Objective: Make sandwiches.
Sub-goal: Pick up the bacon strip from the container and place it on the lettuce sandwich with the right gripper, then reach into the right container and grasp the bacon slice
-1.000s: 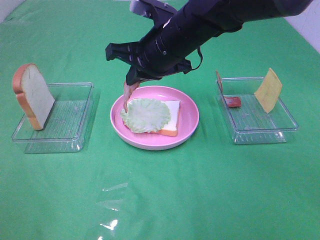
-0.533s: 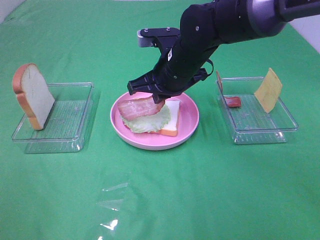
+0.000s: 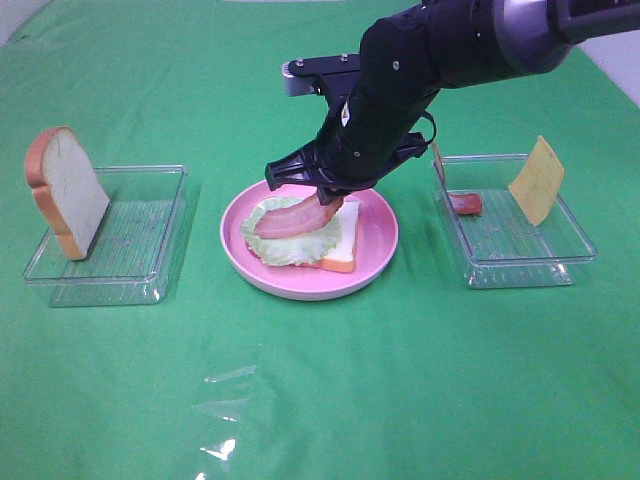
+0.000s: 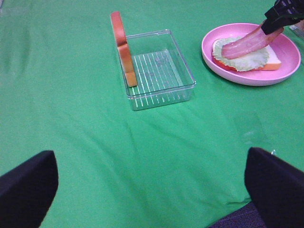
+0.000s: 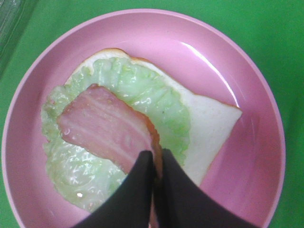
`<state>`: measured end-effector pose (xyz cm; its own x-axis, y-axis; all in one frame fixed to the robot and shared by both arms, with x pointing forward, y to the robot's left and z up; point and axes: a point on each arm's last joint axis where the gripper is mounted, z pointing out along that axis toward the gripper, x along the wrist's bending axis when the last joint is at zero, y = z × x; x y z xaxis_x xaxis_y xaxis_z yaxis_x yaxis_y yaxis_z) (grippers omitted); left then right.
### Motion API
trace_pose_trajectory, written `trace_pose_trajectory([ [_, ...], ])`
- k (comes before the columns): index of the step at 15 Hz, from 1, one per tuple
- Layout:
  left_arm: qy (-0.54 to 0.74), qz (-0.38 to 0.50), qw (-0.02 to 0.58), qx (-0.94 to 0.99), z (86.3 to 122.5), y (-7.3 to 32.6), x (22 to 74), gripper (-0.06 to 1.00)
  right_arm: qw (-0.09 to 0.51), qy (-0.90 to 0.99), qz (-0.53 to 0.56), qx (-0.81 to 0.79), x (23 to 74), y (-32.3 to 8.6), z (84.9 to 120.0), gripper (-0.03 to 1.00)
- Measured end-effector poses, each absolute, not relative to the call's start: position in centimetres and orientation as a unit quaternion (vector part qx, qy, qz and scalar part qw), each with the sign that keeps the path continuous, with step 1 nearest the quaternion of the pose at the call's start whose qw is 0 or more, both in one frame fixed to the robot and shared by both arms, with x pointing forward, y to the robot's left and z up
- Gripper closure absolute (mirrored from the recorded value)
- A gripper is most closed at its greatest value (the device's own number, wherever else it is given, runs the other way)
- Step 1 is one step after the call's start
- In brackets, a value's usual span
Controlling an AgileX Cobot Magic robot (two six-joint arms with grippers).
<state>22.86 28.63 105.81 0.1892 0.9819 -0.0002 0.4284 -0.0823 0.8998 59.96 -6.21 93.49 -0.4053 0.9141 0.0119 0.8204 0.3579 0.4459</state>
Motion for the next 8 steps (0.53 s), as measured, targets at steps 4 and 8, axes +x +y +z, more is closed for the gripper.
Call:
trace_pose_trajectory([
  [4,0.54,0.338,0.409,0.653,105.8,28.6,22.9,-0.05,0.119,0.817,0.187,0.532,59.9,-6.3,93.4,0.05],
  [8,0.54,0.338,0.409,0.653,105.8,28.6,22.9,-0.05,0.127,0.822,0.19,0.521,59.5,-6.6,95.7,-0.01],
])
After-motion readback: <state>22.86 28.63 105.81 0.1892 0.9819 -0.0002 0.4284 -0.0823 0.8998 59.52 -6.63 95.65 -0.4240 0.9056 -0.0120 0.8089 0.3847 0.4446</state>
